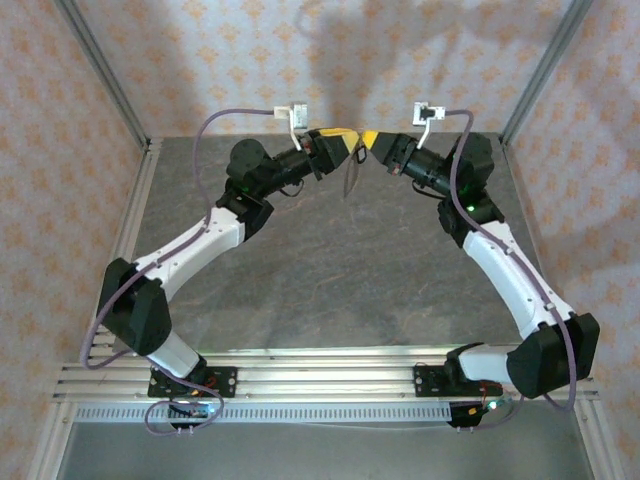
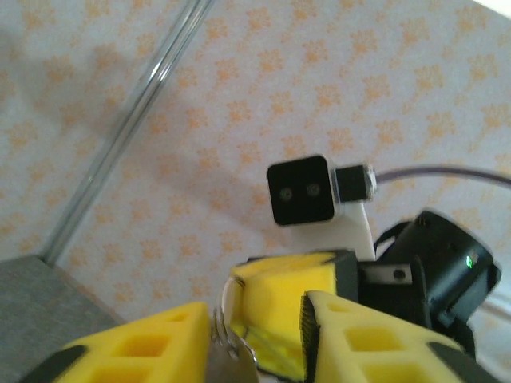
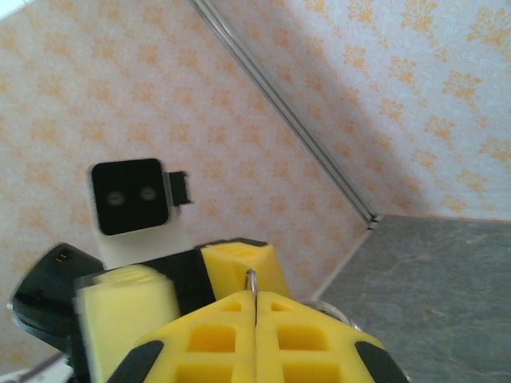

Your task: Put the keys on the keyring

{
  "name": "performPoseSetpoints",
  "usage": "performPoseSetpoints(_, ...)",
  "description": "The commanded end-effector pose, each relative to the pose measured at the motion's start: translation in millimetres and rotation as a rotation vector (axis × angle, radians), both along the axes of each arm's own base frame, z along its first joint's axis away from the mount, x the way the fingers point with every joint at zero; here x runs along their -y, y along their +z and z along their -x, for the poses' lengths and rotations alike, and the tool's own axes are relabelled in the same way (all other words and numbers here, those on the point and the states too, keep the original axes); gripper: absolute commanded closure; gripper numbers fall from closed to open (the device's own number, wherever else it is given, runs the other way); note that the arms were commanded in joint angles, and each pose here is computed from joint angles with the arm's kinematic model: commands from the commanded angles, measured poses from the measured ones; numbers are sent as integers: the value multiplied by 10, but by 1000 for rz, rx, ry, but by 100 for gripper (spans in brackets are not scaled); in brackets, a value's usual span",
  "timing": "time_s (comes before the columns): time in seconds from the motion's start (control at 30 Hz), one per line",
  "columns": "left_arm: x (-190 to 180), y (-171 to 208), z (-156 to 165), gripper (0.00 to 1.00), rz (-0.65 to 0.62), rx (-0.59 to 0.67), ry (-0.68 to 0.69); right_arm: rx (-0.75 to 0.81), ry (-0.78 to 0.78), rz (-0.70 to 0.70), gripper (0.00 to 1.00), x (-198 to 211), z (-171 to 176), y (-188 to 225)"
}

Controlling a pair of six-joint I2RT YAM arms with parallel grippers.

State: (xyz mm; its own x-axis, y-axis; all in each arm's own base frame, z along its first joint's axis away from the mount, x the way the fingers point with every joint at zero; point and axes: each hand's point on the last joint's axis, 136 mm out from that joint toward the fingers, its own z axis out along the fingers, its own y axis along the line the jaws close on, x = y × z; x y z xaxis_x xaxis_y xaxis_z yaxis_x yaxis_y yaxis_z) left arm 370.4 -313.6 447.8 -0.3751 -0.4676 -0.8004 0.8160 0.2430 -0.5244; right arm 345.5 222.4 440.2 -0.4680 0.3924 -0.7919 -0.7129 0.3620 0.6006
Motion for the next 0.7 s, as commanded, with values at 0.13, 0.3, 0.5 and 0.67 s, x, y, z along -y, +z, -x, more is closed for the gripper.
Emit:
performPoseSetpoints(0.13, -275, 246, 122, 46, -130, 116, 64, 59, 122, 223, 100, -20, 102, -12)
performPoseSetpoints(0.3, -382, 149, 20, 45, -223, 105, 44, 49, 197, 329, 100, -59, 152, -98)
performPoseSetpoints(0.5, -276, -23, -3, 47, -323, 90, -86, 51, 265, 373, 100, -97, 204, -115)
performPoseSetpoints(0.67, -175, -145, -5, 53, -371, 78, -170, 46, 293, 382, 100, -110, 215, -147)
